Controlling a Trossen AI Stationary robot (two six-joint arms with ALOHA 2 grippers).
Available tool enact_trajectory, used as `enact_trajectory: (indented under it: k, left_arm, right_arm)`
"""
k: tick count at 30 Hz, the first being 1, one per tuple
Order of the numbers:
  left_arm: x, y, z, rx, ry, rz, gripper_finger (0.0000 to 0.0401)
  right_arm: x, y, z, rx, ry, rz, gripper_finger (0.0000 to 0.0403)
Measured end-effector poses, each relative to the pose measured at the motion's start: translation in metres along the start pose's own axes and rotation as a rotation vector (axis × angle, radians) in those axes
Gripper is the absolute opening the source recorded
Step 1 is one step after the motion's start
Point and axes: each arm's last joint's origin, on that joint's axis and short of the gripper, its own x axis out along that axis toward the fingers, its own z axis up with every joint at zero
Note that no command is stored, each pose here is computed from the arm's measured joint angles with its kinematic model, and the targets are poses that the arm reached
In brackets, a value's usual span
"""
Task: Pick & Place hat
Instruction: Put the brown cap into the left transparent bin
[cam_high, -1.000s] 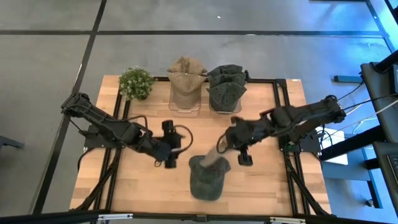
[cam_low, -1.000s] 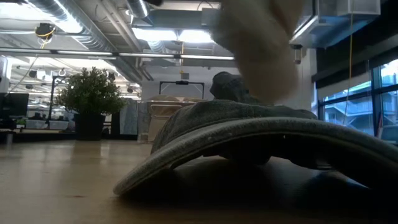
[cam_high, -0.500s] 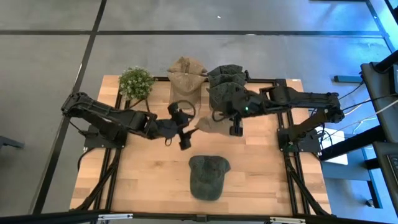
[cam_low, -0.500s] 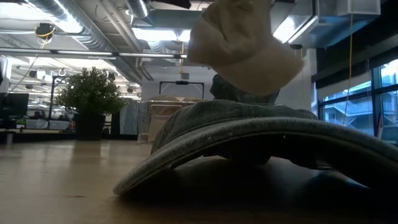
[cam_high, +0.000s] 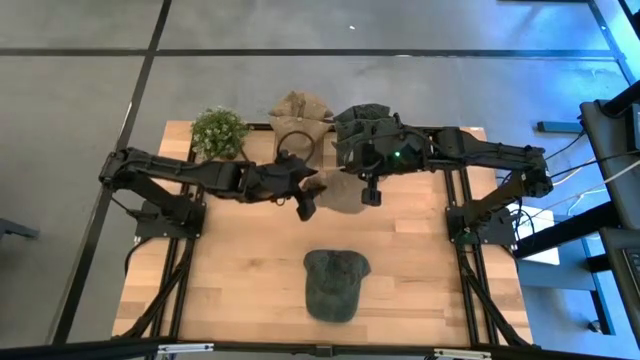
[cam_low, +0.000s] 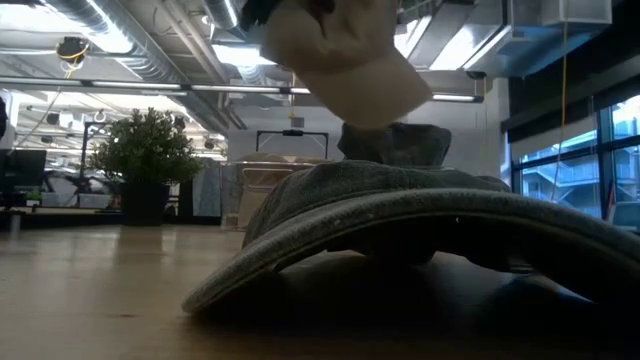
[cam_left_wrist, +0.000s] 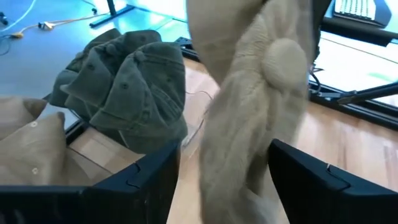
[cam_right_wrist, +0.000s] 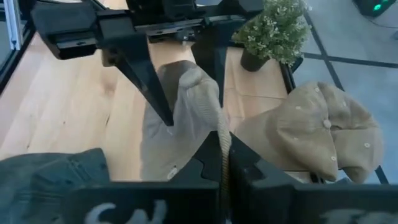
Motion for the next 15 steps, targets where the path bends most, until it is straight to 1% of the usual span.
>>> enact_trajectory:
  k: [2,5,10,15]
  left_arm:
    - [0.001,0.003,0.001,-0.004,-0.001,0.009,0.0224]
    - [0.004,0.007,0.002,-0.007,-0.001,0.020,0.0192]
    - [0.008,0.016,0.007,0.046,-0.001,0.006,0.0112]
    - [0.013,0.025,0.012,0.093,-0.008,-0.037,0.0033]
  right_arm:
    - [0.000,-0.002,0.000,0.004,0.001,-0.006,0.0004]
    - [0.001,-0.006,-0.001,0.016,0.004,-0.017,0.0004]
    - [0.002,-0.015,-0.002,0.033,0.009,-0.040,0.0004]
    - [0.002,-0.022,-0.003,0.047,0.007,-0.060,0.0004]
